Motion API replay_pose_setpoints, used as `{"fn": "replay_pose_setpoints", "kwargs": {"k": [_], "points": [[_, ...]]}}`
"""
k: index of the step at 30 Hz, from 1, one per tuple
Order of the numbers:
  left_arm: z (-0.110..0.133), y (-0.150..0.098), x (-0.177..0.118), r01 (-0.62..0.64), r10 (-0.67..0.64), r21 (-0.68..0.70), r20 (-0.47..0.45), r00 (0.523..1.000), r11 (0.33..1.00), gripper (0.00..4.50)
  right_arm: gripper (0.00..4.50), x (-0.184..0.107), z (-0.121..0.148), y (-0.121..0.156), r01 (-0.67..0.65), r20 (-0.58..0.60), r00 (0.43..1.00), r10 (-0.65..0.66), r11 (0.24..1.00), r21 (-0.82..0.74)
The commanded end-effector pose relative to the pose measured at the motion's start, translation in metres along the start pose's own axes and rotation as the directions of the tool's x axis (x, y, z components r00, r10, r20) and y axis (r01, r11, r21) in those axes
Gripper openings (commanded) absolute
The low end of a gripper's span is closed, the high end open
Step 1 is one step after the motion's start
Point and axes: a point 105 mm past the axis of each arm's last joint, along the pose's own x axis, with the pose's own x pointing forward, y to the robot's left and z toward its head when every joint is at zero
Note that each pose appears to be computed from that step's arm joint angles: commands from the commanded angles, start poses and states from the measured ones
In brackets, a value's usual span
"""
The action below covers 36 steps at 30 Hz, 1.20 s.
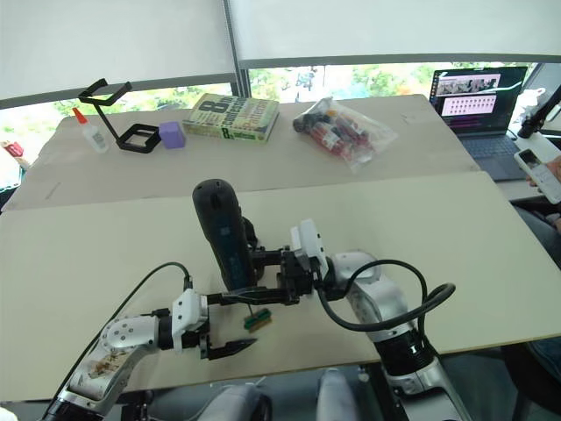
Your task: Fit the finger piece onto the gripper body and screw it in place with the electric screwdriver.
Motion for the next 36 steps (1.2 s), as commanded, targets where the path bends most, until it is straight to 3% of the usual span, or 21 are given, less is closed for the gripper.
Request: {"fn": "replay_pose_setpoints", "kwargs": {"k": [1, 36], "points": [[0.006, -0.001, 0.0, 0.009, -0.009, 0.013, 0.007, 1.0, 1.0, 4.46, 1.98, 0.002, 0.018, 0.005, -0.03, 0.058, 0.998, 0.032, 0.998, -0.047], [-0.007, -0.003, -0.001, 0.001, -0.001, 0.006, -0.003, 1.0, 1.0, 4.46, 1.98, -0.002, 0.009, 0.01, -0.065, 0.02, 0.998, 0.064, 0.998, 0.01]]}}
